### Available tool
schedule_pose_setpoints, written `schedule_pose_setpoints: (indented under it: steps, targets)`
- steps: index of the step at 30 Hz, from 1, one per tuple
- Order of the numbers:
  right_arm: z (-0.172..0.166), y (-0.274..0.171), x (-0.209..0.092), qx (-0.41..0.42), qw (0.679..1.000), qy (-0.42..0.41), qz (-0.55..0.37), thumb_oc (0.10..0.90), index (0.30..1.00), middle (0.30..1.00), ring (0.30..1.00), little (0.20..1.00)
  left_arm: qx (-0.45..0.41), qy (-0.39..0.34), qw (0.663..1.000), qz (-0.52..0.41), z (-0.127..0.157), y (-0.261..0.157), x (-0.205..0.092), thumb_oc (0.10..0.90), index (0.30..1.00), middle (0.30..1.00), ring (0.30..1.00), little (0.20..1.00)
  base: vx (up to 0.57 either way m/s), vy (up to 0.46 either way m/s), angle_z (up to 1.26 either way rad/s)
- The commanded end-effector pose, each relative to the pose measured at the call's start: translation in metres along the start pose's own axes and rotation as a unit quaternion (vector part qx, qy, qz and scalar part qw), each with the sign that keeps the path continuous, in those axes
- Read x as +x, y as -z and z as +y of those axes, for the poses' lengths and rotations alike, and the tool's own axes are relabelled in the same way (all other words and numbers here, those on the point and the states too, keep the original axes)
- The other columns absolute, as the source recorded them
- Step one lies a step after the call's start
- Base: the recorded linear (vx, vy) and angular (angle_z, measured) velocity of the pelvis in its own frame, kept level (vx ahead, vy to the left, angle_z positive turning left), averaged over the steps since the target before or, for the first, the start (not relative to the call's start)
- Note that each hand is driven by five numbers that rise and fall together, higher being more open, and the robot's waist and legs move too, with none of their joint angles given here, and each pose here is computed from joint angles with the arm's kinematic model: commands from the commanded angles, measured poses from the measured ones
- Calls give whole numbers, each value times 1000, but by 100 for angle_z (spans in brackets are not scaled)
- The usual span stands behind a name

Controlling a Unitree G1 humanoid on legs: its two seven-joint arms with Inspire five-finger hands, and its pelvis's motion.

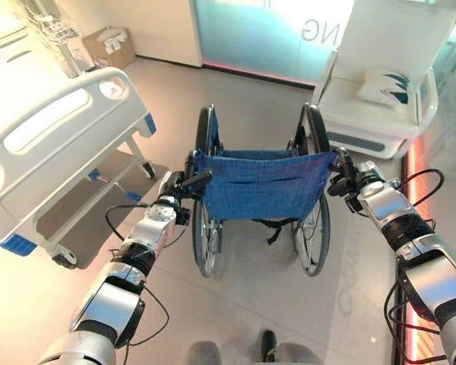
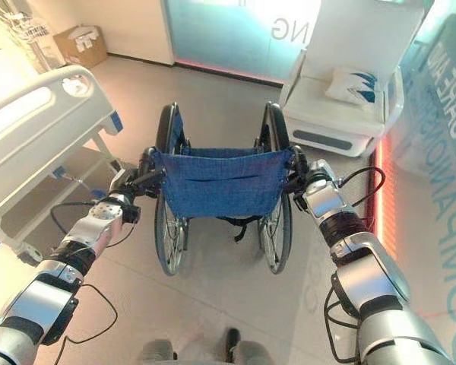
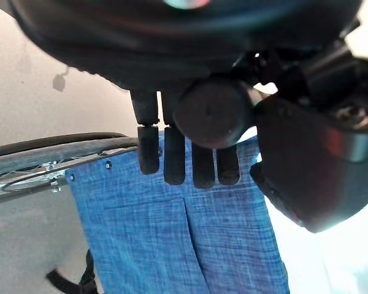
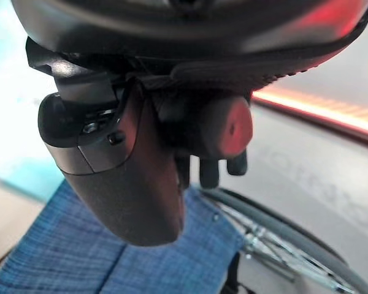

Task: Push the wheelchair next to the bed

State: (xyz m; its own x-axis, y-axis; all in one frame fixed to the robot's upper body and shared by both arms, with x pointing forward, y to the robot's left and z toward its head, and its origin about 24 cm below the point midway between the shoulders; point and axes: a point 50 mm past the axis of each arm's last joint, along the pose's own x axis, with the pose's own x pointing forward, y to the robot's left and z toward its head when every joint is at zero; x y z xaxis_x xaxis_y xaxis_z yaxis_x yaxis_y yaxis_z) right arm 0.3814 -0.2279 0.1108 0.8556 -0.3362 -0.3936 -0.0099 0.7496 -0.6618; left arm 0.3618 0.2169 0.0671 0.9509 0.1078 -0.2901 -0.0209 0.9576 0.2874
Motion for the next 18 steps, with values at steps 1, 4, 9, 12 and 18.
schedule_pose_setpoints:
  steps: [1,4,9,12,18]
  targets:
    - [1,-50,-15,-72,989,12,-130,400,300,300,300,300,21,44,998,-48,-18,-21,2,400,300,300,300,300,633,134,-12]
    - [4,-53,-18,-73,988,8,-136,400,300,300,300,300,25,30,998,-45,-14,-17,0,400,300,300,300,300,534,138,-31]
    - [-2,-52,-16,-75,987,-1,-139,400,300,300,300,300,21,10,999,-46,-1,-29,2,400,300,300,300,300,366,234,-54]
    - [10,-44,-12,-71,989,-25,-125,400,300,300,300,300,17,3,1000,-25,1,-23,3,400,300,300,300,300,396,197,-25]
    - [33,-44,-12,-77,987,-26,-141,400,300,300,300,300,39,-6,999,-16,-1,-25,7,400,300,300,300,300,375,187,-42]
